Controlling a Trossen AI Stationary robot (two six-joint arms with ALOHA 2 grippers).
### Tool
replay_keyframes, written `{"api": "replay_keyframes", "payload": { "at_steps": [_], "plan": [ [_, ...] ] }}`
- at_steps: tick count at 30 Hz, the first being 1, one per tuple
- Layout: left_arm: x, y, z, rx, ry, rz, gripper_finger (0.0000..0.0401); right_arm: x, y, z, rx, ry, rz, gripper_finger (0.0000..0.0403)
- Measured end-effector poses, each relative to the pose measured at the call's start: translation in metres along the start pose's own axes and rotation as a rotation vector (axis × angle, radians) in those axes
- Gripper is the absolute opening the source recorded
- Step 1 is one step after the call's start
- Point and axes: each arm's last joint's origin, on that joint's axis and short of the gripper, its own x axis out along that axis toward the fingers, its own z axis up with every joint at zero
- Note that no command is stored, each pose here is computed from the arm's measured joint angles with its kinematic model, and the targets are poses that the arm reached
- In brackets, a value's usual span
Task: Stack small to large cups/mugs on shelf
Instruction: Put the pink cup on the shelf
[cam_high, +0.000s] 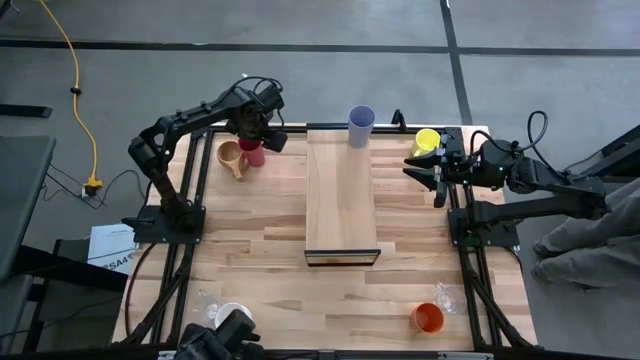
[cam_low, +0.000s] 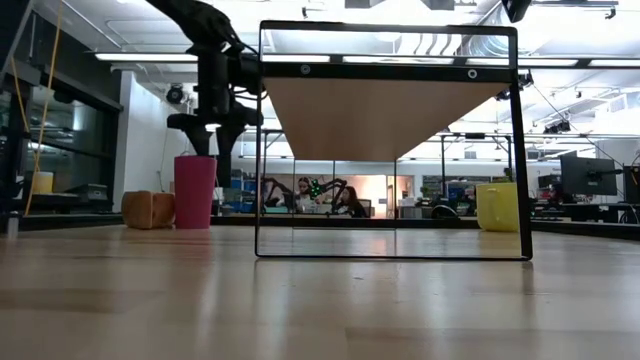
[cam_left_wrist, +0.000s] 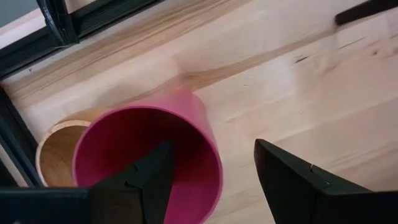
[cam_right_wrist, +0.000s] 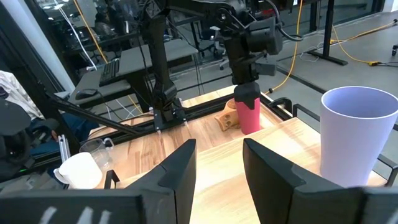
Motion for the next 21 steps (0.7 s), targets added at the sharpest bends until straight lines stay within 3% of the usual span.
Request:
{"api": "replay_keyframes", "payload": {
  "at_steps": [15,21],
  "plan": [
    [0.0,0.0,-0.001,-0.029,0.005,0.003,0.0204,0.0,0.0,0.0,-0.007,0.0,0.0,0.0124],
    [0.018,0.002,-0.01,-0.036,0.053,0.023,0.0204,0.0,0.0,0.0,-0.007,0.0,0.0,0.0124]
  ]
}}
